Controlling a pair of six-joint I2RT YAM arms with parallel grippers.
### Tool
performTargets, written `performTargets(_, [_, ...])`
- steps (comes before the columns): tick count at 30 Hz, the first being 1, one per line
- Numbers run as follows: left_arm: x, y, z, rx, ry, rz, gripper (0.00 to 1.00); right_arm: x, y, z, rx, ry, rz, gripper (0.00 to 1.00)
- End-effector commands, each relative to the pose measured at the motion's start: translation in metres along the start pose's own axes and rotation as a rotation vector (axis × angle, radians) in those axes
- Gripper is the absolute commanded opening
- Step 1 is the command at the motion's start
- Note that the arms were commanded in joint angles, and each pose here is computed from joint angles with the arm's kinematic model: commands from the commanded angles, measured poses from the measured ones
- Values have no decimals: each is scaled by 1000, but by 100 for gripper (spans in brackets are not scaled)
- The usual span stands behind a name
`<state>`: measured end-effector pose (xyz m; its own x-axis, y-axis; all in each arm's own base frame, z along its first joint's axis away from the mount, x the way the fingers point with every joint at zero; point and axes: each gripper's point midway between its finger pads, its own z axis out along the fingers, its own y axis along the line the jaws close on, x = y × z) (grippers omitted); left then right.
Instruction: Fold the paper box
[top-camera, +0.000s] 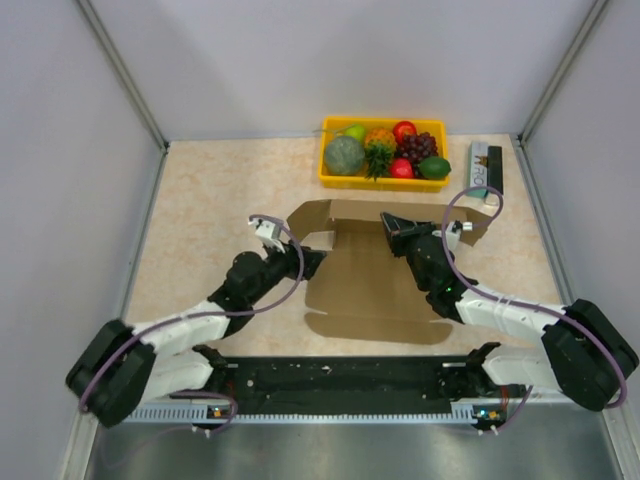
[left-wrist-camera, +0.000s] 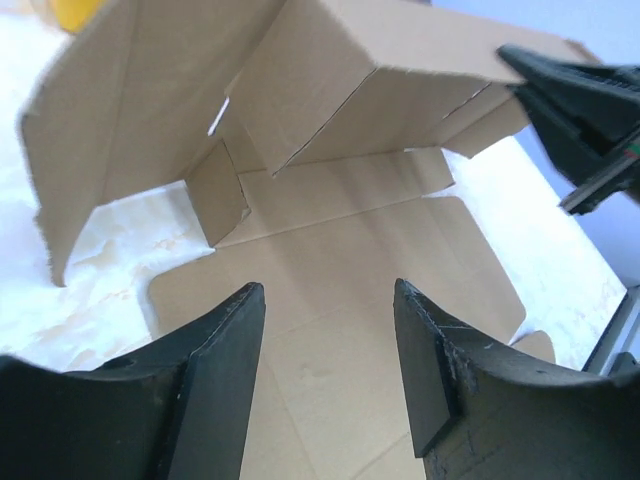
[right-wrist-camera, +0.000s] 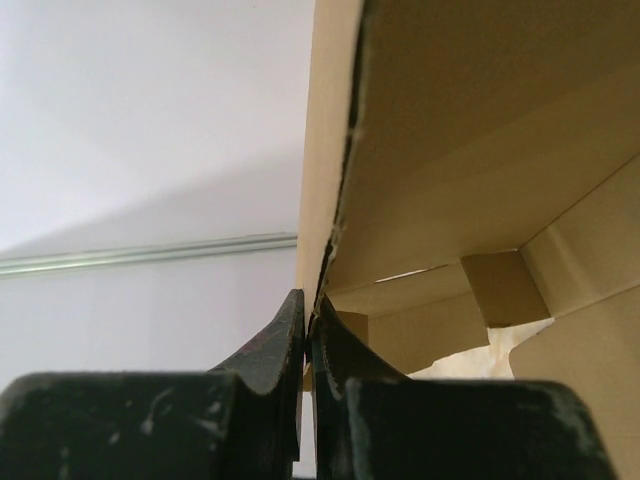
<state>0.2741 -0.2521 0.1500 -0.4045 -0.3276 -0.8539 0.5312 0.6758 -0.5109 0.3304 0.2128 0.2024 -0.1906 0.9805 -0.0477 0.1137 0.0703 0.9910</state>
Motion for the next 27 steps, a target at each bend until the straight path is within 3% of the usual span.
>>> performTargets(1, [-18,28,-32,-195,-10,31,59,4,-21,-3,55,30,-56,0])
performTargets(6, [-89,85,-67,-441,-178,-94,53,6,-23,-3,65,42,-62,0])
performTargets(10, [-110,131,-57,-522,-135,-180,54,7,-25,-3,79,47,-76,0])
performTargets(11, [-91,143,-41,-510,-31,-217,54,8,-23,-3,77,47,-76,0])
performTargets(13, [-109,139,-12,-418,-17,-182,52,9,-22,-2,76,50,-79,0])
performTargets(14, [-83,139,6,-338,97,-203,49,8,-20,-1,73,49,-78,0])
performTargets(15, [-94,135,21,-295,103,-199,48,9,-21,-2,74,52,-79,0])
performTargets(17, [-74,142,44,-243,176,-228,45,8,-20,-1,76,46,-79,0])
performTargets(20, [-74,144,68,-170,175,-202,44,8,-20,0,76,50,-79,0])
performTargets(24, [-67,116,83,35,222,-217,43,8,-21,1,81,47,-79,0])
performTargets(27, [-50,99,84,97,282,-215,43,9,-21,3,81,51,-81,0])
